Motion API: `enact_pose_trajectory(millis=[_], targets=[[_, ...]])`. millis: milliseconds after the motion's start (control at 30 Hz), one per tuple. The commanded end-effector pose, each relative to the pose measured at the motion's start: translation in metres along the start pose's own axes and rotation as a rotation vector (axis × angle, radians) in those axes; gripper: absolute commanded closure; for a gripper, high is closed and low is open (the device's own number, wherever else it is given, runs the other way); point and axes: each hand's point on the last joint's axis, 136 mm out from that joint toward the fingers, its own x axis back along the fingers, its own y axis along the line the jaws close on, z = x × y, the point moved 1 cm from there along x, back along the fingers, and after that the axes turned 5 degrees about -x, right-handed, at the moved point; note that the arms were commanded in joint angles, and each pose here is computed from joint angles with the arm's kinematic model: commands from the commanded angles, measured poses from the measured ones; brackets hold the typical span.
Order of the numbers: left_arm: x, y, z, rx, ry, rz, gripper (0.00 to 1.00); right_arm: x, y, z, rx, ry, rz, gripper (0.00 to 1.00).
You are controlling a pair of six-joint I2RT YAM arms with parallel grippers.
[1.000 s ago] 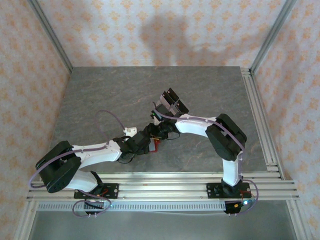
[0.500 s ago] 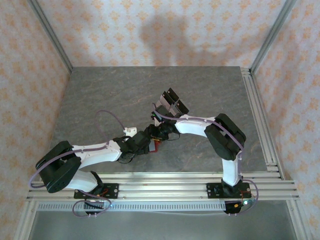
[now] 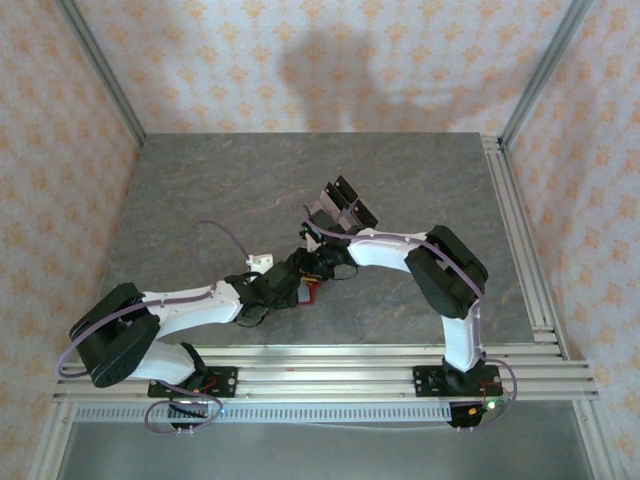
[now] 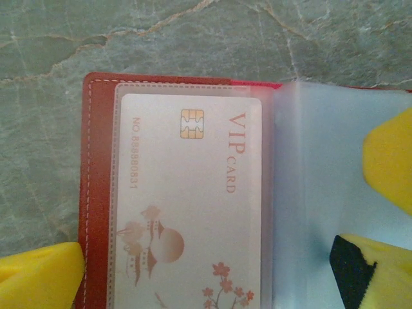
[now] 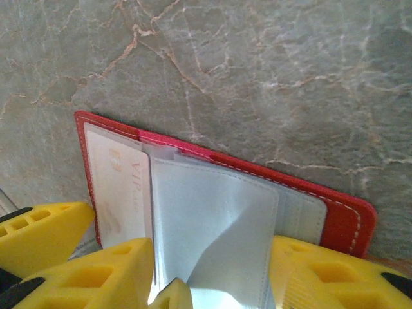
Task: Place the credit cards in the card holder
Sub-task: Flip over the card slot in the card holder.
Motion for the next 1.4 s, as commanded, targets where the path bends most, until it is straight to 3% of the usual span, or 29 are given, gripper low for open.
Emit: enact_pose_trajectory(millis=[0, 567, 1100, 1367], targets=[[0.017, 0.010, -0.013, 0.004, -0.058, -0.028, 0.00, -0.008, -0.003, 0.007, -0.014, 0.044, 0.008, 0.50], [0.062, 0.055, -0.046, 0.163, -0.156, -0.040, 0.00, -0.001, 0.053, 0.009, 0.048, 0.054, -0.055, 0.50], [0.090, 0.074, -0.069, 0.275, -0.219, -0.062, 0.00, -0.064, 0.064, 0.005, -0.043, 0.108, -0.011, 0.50], [0.095, 0.082, -0.066, 0.301, -0.220, -0.080, 0.00, -0.021, 0.092, -0.002, 0.023, 0.045, -0.058, 0.50]])
